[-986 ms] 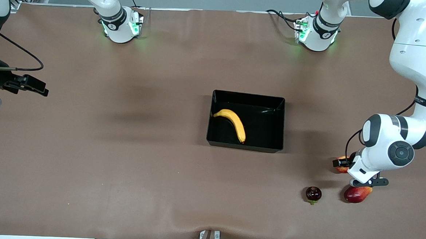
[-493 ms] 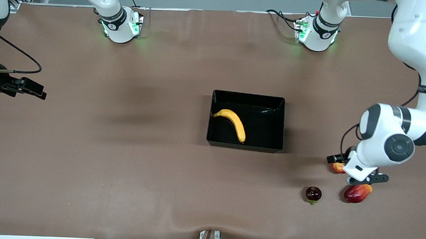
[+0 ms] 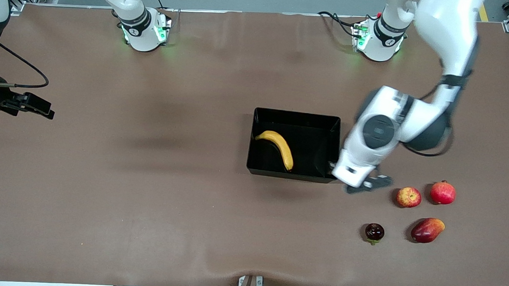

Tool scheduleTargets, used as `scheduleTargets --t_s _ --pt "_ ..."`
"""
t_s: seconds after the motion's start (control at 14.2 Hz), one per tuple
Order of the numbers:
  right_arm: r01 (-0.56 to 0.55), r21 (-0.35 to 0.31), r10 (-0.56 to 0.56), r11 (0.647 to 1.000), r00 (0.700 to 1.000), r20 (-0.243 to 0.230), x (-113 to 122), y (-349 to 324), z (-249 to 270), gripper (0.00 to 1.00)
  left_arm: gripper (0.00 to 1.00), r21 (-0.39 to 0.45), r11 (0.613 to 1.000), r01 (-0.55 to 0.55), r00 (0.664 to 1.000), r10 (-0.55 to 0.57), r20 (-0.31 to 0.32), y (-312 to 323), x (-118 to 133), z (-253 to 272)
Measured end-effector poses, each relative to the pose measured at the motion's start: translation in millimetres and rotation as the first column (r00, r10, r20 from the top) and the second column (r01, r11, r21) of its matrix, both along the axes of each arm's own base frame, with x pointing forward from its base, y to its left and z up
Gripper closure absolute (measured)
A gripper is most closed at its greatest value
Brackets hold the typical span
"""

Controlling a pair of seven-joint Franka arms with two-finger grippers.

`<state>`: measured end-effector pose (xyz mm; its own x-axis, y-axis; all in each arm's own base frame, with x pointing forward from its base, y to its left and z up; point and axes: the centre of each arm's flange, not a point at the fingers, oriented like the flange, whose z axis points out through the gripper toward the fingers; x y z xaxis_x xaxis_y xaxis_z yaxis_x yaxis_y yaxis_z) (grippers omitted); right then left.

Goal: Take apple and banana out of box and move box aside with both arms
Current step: 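Reach into the box and grasp the banana with the left gripper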

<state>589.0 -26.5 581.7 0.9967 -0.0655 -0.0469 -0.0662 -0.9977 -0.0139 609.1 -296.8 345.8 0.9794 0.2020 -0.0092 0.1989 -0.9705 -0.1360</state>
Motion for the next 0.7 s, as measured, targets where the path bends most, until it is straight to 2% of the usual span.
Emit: scheduleTargets --t_s 0.35,0.7 --pt "0.0 0.0 0.0 1.0 1.0 0.0 0 0 0 0.0 0.0 -0.055 0.998 -0.017 0.999 0.019 0.036 -98 -37 -39" --pt "0.0 0.0 0.0 1.0 1.0 0.0 0 0 0 0.0 0.0 -0.129 0.992 0.015 0.998 -0.007 0.055 -136 -64 -110"
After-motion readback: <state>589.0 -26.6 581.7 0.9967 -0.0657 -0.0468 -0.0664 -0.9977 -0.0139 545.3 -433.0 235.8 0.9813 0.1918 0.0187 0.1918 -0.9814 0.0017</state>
